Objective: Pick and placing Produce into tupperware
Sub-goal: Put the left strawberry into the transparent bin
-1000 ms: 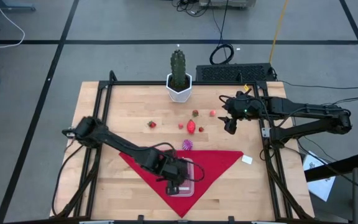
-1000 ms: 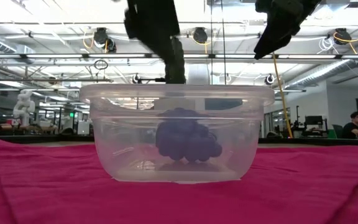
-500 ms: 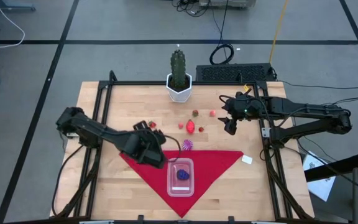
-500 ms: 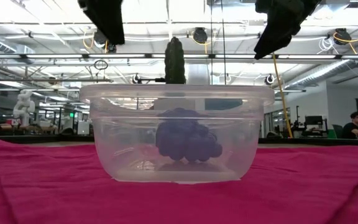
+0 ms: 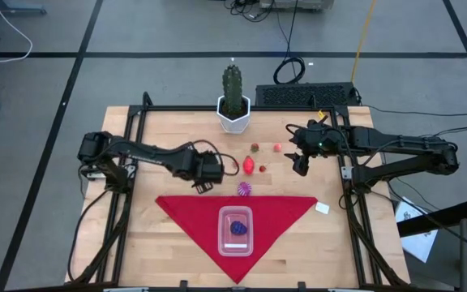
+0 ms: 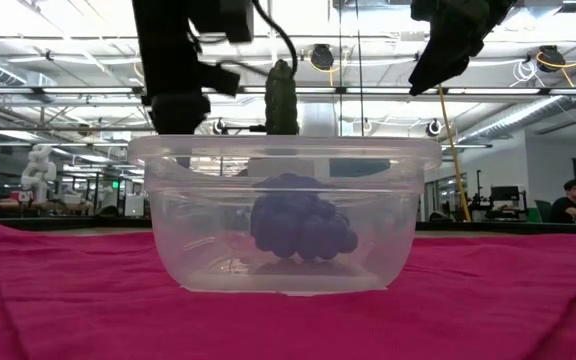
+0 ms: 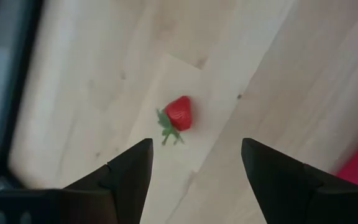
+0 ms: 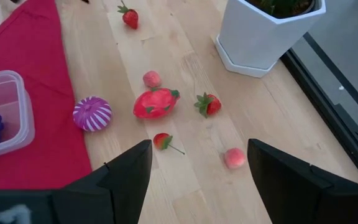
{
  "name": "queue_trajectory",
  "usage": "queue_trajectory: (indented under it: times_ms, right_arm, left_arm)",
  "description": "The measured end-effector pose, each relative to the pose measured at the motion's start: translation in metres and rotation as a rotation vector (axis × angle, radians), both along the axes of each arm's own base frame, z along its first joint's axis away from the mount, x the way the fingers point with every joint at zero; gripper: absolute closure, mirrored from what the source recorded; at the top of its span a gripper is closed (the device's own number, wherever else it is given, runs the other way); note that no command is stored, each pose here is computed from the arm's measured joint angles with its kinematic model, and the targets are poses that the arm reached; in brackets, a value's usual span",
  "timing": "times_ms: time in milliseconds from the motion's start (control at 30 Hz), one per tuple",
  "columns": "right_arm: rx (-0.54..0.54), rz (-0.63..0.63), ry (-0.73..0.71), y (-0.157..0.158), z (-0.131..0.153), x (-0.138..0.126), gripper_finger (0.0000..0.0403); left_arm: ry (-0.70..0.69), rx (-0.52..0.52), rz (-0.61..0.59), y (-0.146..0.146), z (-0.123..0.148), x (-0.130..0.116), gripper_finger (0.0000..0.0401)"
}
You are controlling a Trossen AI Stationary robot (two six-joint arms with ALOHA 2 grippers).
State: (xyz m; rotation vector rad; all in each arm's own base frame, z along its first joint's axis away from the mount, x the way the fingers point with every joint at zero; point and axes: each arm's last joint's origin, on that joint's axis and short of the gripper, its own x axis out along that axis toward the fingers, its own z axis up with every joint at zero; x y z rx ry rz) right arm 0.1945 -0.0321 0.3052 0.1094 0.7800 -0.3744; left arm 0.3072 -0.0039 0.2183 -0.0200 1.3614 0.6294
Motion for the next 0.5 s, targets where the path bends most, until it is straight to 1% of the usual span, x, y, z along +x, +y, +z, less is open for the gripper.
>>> queue_trajectory:
  times_ms: [167,367,500]
  right_arm:
    - [0.000,0.000,0.000,0.000,0.000,0.000,0.0149]
    - [0.001,0.001,0.000,0.000,0.000,0.000,0.0149]
    - [0.000,0.001,0.001,0.000,0.000,0.000,0.0149]
  left_arm:
    - [0.020,-0.110,-0.053,0.024,-0.013,-0.001,0.0150]
    - [0.045,-0.161,-0.091,0.052,-0.015,-0.003,0.0150]
    - [0.013,-0.243,-0.124,0.068,-0.015,-0.003,0.0150]
